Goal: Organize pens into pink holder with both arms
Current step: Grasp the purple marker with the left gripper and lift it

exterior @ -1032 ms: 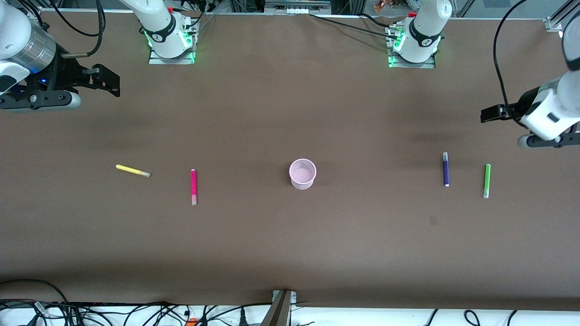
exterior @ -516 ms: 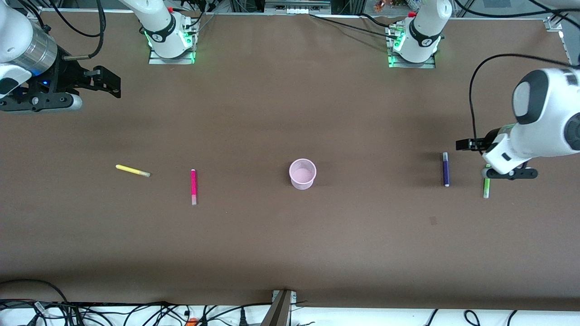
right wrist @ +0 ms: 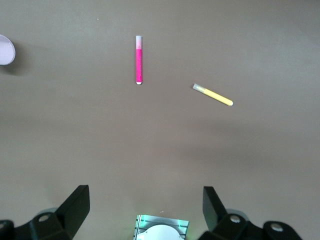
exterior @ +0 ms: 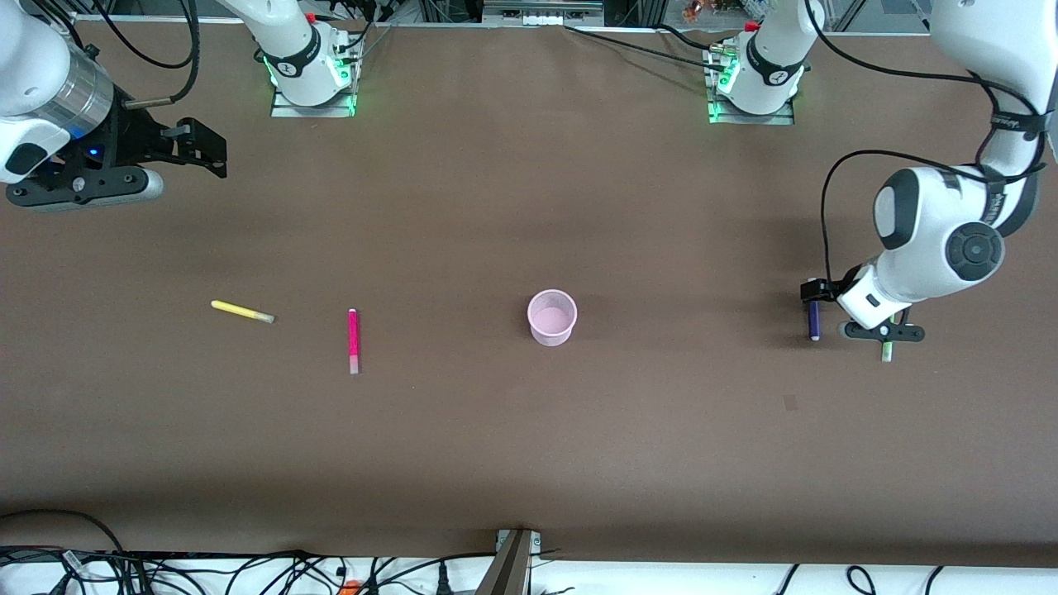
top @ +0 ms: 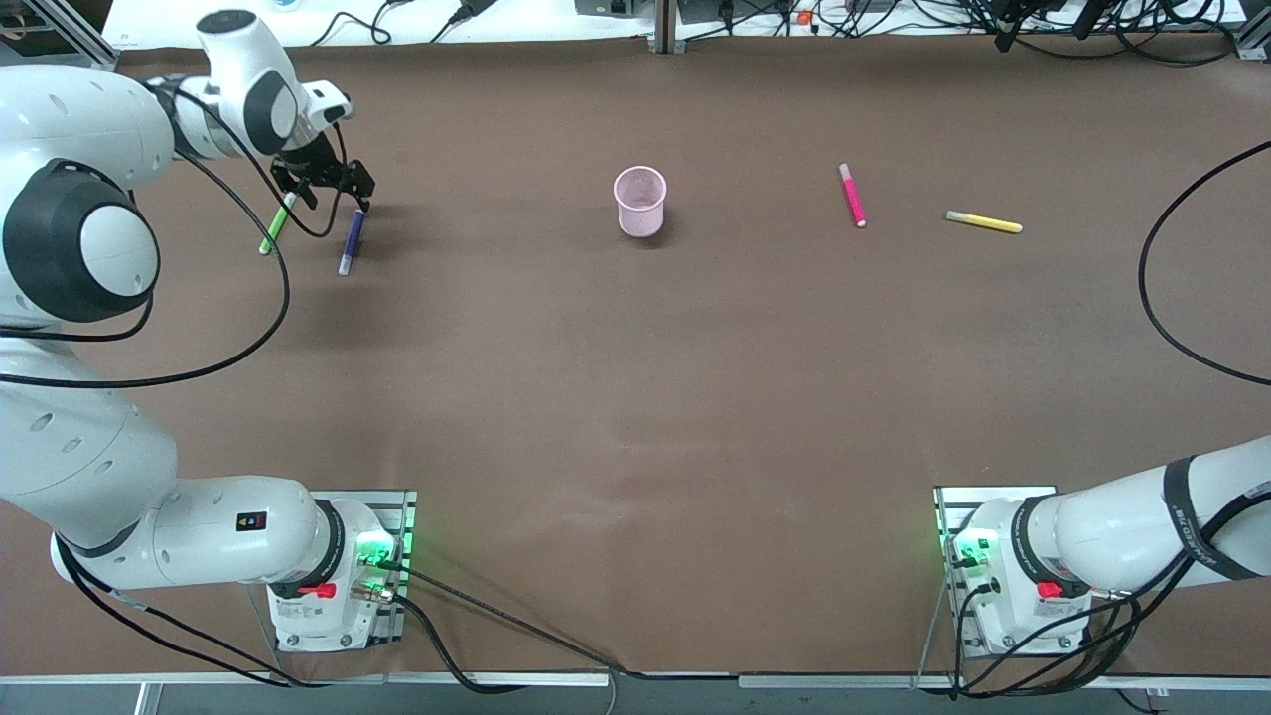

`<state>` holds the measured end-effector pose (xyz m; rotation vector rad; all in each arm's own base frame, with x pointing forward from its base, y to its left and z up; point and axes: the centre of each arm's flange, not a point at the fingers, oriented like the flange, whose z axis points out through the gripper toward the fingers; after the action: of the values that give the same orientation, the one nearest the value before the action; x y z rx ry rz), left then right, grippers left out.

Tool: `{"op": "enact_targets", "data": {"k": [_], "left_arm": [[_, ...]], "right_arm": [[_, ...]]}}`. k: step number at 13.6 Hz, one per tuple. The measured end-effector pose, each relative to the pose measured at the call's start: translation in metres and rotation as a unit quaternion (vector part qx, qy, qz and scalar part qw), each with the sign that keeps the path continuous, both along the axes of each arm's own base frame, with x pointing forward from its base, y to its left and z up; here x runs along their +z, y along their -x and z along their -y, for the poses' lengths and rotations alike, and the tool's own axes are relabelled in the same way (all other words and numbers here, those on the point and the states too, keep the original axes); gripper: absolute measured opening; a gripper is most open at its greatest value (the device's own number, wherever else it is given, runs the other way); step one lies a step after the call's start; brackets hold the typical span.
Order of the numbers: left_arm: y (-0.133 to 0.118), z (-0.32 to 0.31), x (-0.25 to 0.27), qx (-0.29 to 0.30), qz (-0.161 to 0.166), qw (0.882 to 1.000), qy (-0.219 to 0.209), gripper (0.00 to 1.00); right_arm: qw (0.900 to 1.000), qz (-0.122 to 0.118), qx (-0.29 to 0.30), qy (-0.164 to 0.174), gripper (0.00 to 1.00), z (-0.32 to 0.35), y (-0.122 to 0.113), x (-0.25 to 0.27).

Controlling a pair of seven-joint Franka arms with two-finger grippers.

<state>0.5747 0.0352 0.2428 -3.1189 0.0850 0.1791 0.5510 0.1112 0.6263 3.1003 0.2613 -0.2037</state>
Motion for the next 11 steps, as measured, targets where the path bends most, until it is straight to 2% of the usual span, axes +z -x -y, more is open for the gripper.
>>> {"op": "enact_targets", "data": {"k": [4,7,10,11], "left_arm": [[-0.003,-0.007,-0.050,-0.046,0.043,0.998,0.005,1.00],[-0.004,-0.010,-0.064,-0.063,0.047,0.997,0.007,1.00],[-0.005,-0.016,-0.068,-0.080,0.057,0.995,0.007,1.00],[-0.006,-0.021,-0.071,-0.083,0.059,0.995,0.007,0.95]], "right_arm": [[1.000,-0.006,0.002,-0.029,1.00,-0.007,-0.004,-0.006],[0.999,-0.017,-0.001,-0.028,1.00,-0.003,-0.010,-0.018],[0.999,-0.013,-0.010,-0.029,1.00,0.006,-0.017,-0.024],[0.999,-0.012,-0.012,-0.029,1.00,0.009,-0.019,-0.026]]}}
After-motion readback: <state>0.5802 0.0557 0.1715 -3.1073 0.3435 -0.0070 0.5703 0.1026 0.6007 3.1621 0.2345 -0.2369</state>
